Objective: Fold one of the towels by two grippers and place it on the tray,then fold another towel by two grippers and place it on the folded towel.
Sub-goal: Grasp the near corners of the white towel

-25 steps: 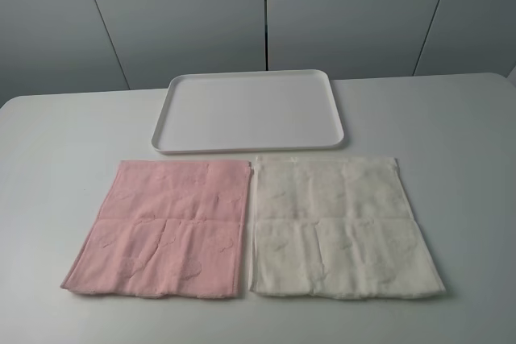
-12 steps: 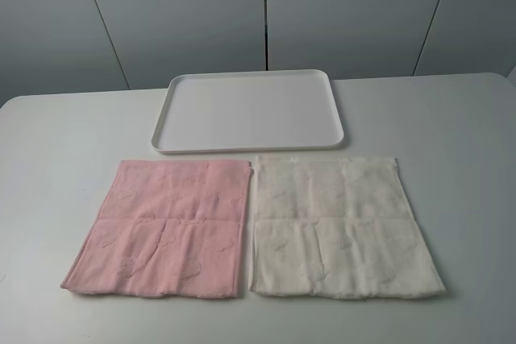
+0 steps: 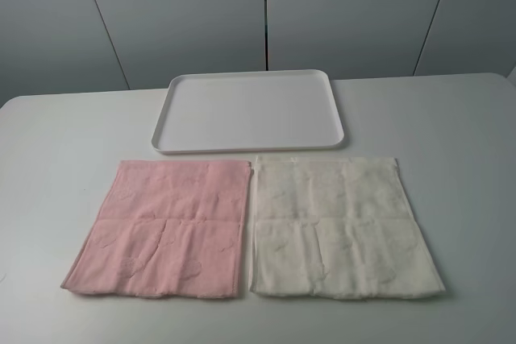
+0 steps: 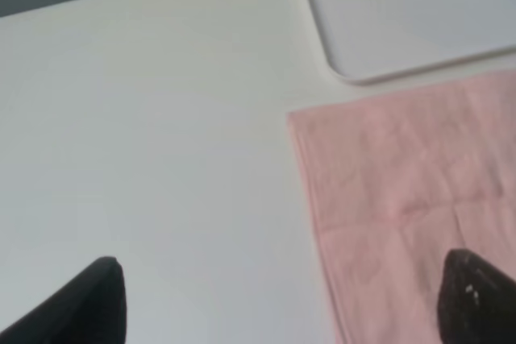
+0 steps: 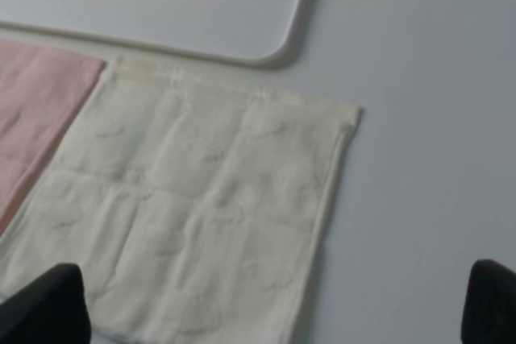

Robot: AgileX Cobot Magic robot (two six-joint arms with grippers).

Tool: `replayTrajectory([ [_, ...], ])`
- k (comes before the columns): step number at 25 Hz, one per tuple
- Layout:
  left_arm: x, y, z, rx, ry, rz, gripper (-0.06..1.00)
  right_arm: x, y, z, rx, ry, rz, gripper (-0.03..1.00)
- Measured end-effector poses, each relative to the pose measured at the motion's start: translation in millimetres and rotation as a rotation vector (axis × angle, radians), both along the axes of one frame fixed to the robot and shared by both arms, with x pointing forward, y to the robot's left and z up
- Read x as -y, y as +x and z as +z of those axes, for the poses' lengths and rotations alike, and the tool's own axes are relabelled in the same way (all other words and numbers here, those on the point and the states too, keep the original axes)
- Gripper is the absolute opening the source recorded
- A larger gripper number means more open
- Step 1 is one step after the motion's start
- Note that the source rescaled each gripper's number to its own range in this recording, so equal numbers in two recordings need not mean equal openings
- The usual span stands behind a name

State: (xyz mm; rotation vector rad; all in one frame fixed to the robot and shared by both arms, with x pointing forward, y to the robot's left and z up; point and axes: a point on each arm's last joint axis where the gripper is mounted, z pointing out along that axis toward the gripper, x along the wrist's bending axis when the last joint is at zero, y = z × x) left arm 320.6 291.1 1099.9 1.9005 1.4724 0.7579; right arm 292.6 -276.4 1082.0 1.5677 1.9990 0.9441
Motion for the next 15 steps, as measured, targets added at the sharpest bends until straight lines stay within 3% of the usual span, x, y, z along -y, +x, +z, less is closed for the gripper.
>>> replayTrajectory([
  [7,15.3,76.9,2.6,-0.093,-0.027,-0.258,0.99,-2.4,53.9,-3.1,-0.135,-0.172,0.193,1.0],
  [10,30.4,102.7,-2.7,-0.114,0.014,-0.39,0.99,-3.6,69.1,-13.8,-0.197,-0.231,0.295,1.0],
  [15,85.7,127.4,-18.9,-0.082,0.17,-0.666,0.99,-12.1,84.6,-28.3,-0.265,-0.299,0.491,1.0],
])
